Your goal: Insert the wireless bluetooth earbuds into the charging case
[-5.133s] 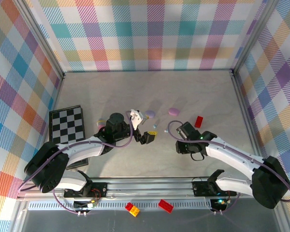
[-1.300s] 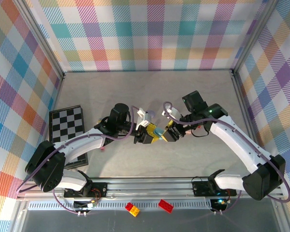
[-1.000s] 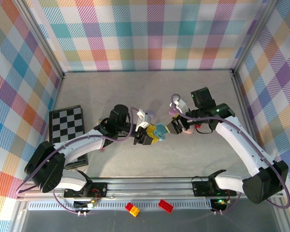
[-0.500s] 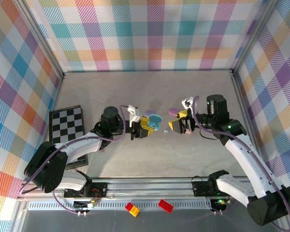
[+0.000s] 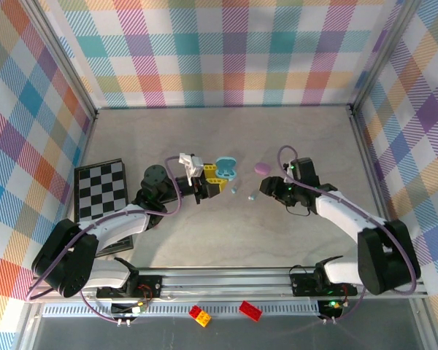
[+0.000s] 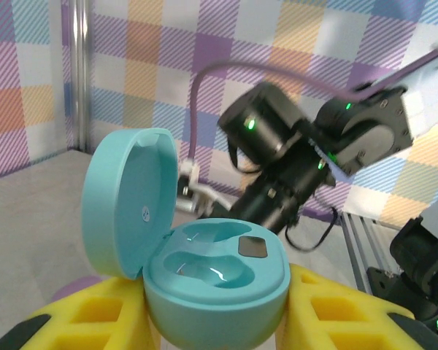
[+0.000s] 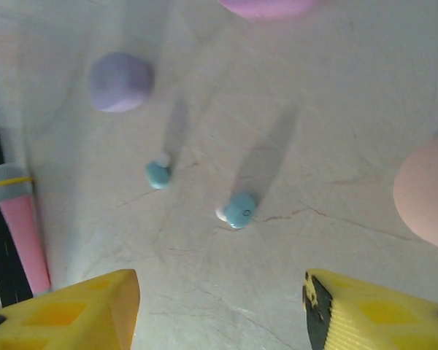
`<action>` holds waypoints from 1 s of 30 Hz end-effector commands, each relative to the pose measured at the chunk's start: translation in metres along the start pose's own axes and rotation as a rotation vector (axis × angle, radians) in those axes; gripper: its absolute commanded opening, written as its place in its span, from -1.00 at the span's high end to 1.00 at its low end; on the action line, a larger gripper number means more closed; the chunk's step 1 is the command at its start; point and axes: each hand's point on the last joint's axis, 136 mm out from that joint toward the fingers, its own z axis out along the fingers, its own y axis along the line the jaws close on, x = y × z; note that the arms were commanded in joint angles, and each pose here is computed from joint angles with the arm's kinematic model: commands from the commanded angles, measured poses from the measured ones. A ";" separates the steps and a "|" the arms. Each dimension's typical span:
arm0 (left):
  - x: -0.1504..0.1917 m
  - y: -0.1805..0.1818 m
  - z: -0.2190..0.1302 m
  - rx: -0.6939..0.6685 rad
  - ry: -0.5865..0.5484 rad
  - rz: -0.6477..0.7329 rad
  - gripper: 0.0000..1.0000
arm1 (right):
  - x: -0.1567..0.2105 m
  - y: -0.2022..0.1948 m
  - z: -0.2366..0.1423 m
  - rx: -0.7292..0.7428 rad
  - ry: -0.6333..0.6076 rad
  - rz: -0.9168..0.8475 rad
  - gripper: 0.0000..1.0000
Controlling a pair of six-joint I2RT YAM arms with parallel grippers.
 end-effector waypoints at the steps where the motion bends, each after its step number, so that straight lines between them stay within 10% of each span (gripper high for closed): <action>1: -0.019 0.001 -0.003 -0.009 -0.082 0.029 0.26 | -0.011 0.012 0.014 -0.032 -0.049 0.121 -0.17; 30: -0.024 0.010 -0.006 -0.077 -0.099 0.019 0.27 | 0.009 -0.001 0.076 0.020 0.073 0.210 0.37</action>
